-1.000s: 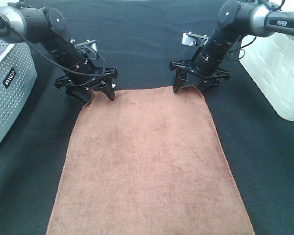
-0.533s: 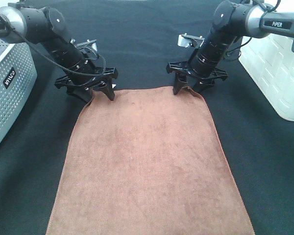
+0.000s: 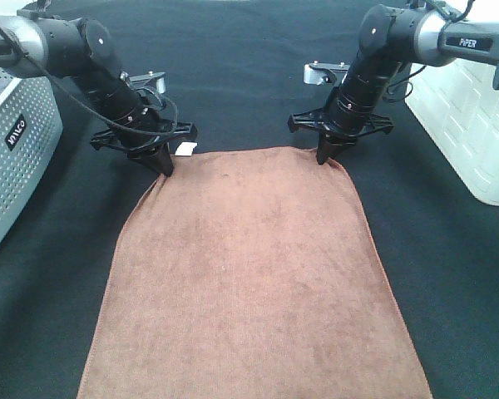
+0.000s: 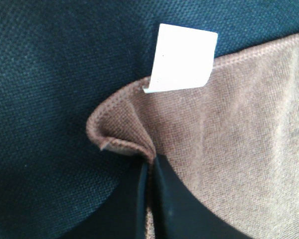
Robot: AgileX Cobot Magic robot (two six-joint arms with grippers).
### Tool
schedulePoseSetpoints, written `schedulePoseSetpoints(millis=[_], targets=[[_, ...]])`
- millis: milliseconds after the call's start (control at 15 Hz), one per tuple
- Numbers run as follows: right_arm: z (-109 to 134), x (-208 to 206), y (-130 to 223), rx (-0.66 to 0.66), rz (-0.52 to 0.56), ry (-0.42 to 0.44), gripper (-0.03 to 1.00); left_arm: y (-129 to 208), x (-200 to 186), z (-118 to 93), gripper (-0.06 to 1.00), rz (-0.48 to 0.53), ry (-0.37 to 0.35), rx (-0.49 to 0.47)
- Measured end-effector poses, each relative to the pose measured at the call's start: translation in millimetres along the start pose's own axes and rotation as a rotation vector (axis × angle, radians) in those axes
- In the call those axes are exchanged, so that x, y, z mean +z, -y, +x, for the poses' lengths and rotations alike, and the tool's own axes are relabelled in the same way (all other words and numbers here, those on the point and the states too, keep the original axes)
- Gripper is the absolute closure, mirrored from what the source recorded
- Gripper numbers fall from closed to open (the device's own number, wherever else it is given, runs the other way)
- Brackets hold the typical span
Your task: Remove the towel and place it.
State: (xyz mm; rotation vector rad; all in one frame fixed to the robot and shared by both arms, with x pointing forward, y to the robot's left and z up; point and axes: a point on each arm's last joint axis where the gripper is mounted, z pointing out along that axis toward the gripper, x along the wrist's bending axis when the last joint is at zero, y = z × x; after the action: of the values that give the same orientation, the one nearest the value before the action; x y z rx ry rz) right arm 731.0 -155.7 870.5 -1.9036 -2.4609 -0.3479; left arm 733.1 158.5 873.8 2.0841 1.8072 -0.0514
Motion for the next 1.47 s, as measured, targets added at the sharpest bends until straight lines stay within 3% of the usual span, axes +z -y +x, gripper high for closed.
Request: schedulePoseSetpoints(millis=[333, 800, 1133, 1467], targets=[[1.1, -6.1, -10.9, -0.009, -0.036, -0.001, 0.97, -11.9, -10.0, -3.4, 0.94, -0.058, -0.001, 0.031], [2.4, -62.0, -48.9, -0.083, -0.284, 0.095, 0.97, -50.5, -53.0, -12.4, 0.94, -0.267, -0.065, 0.132], [0.5, -69.0, -62.0, -0.106, -0.432, 0.132, 0.97, -68.8, -63.8, -14.0, 0.94, -0.464, -0.083, 0.159], [-0.1, -74.3, -71.6, -0.124, -0.551, 0.154, 0.97, -78.9, -69.8, -14.8, 0.94, -0.592, -0.1, 0.206]])
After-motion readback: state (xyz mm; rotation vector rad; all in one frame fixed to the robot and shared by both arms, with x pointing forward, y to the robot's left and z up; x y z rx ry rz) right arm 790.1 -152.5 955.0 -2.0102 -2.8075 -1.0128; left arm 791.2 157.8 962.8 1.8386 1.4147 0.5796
